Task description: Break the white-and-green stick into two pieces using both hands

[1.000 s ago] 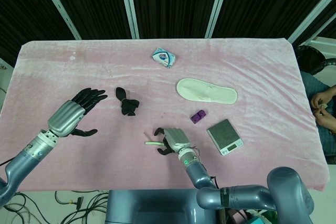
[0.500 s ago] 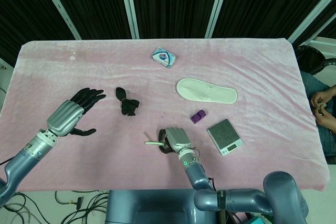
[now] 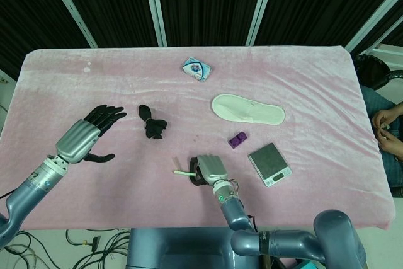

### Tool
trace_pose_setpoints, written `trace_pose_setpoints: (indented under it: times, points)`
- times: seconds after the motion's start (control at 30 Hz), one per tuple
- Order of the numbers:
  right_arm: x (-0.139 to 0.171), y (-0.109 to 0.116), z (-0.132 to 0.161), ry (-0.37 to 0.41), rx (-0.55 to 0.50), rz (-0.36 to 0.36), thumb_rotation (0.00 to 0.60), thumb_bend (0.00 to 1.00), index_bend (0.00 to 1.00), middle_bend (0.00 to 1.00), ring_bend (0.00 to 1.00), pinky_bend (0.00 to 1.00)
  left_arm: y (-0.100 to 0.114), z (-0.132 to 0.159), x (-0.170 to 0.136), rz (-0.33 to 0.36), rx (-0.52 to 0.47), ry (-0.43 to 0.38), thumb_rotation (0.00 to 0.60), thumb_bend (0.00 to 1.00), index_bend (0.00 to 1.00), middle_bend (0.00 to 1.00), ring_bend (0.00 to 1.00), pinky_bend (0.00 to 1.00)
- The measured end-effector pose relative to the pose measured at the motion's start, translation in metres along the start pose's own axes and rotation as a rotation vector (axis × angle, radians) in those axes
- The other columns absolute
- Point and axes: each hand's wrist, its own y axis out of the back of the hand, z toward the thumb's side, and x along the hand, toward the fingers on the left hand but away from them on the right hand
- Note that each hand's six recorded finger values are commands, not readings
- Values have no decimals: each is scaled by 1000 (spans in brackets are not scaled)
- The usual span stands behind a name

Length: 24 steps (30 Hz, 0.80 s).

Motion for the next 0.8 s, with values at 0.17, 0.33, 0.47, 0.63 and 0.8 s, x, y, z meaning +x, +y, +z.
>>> trace_pose_setpoints:
  times: [0.17, 0.33, 0.47, 0.63, 0.8]
  points:
    - [-1, 11, 1, 16, -41, -28, 600, 470, 687, 886, 829, 783, 0, 2, 2, -3, -10, -3, 600, 184, 66, 29, 0, 0]
    - [1, 48, -3, 49, -32, -68, 600, 470, 687, 885, 829, 783, -3, 13, 11, -32, -22, -31, 600, 184, 77, 32, 0, 0]
    - [5, 90, -13, 81, 4, -68, 600, 469, 687, 886, 829, 783, -5, 27, 24, -84, -46, -63, 600, 183, 91, 33, 0, 0]
    - [14, 142, -19, 137, 77, -53, 600, 456, 687, 890, 837, 784, -7, 43, 41, -161, -71, -95, 600, 183, 133, 33, 0, 0]
    - [20, 165, -11, 195, 162, -11, 600, 457, 687, 890, 837, 784, -4, 63, 64, -203, -35, -139, 600, 192, 180, 34, 0, 0]
